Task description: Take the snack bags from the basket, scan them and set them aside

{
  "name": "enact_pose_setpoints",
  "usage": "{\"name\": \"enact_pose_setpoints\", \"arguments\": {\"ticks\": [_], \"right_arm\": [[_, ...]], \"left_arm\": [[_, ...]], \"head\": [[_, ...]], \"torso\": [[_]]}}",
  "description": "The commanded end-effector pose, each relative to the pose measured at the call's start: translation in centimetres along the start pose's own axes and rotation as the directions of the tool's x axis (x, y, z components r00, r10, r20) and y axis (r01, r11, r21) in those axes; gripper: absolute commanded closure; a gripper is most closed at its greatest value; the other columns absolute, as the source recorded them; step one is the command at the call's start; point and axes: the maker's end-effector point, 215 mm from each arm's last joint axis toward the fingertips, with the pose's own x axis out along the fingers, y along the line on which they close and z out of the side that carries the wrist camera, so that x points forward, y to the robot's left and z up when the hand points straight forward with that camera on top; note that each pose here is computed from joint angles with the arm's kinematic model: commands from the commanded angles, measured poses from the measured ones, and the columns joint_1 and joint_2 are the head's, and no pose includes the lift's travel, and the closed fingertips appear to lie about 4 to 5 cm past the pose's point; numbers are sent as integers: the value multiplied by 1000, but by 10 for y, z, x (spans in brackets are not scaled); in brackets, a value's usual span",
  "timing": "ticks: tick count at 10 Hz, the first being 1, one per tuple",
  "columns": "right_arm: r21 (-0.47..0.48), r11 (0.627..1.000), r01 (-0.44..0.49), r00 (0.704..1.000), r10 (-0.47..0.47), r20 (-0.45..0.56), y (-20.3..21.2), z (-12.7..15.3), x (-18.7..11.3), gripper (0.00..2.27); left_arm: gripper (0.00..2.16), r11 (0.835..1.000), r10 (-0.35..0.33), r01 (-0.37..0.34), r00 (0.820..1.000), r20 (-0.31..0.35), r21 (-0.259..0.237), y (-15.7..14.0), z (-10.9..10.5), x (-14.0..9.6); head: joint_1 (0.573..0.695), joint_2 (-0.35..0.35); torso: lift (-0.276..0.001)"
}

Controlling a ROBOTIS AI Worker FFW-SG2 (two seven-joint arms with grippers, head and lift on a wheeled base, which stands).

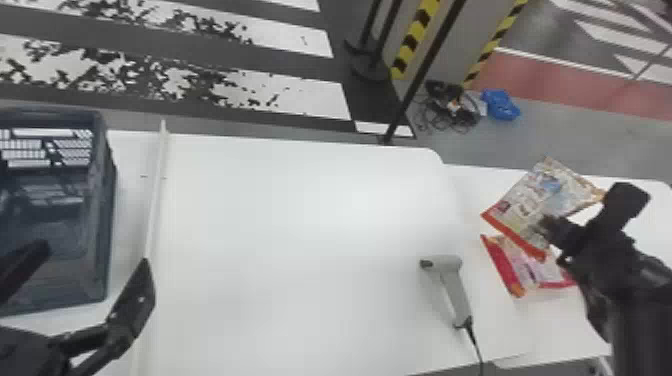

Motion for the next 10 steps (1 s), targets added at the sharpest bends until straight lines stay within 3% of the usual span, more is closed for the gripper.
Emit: {"name": "enact_pose_setpoints", "arguments": {"ticks": [1,2,4,5,7,8,9,10], "right_arm": [[-81,988,133,990,-137,-35,-16,-17,16,2246],[-162,956,243,969,-248,-10,-27,-15,24,2246],[-255,922,293,955,-294,35,-23,-1,39,2246],[-281,915,290,953,-303,-3,-26,-7,44,2209],[-338,910,240,941,-303,-149,-25,-47,40,1494],[-333,919,211,933,-291,-211,-23,-63,36,259],[-323,926,198,937,-275,-215,-22,-63,34,-2],[-302,939,168,955,-231,-185,-18,-57,30,-2]], "left_arm": [[36,1000,-5,5,1000,4,0,-1,2,0],[36,1000,-9,9,1000,5,5,-1,3,0],[36,1000,-14,14,1000,7,3,-2,4,0],[36,1000,-16,16,1000,9,2,-3,4,1],[36,1000,-20,20,1000,10,6,-3,5,0],[36,1000,-23,23,1000,14,6,-4,7,1],[36,1000,-22,22,1000,15,8,-3,8,1],[36,1000,-21,20,1000,14,7,-3,7,1]], "head": [[695,-350],[695,-350],[695,-350],[695,-350],[695,-350],[695,-350],[695,-350],[695,-350]], "torso": [[-75],[-75],[-75],[-75],[-75],[-75],[-75],[-75]]}}
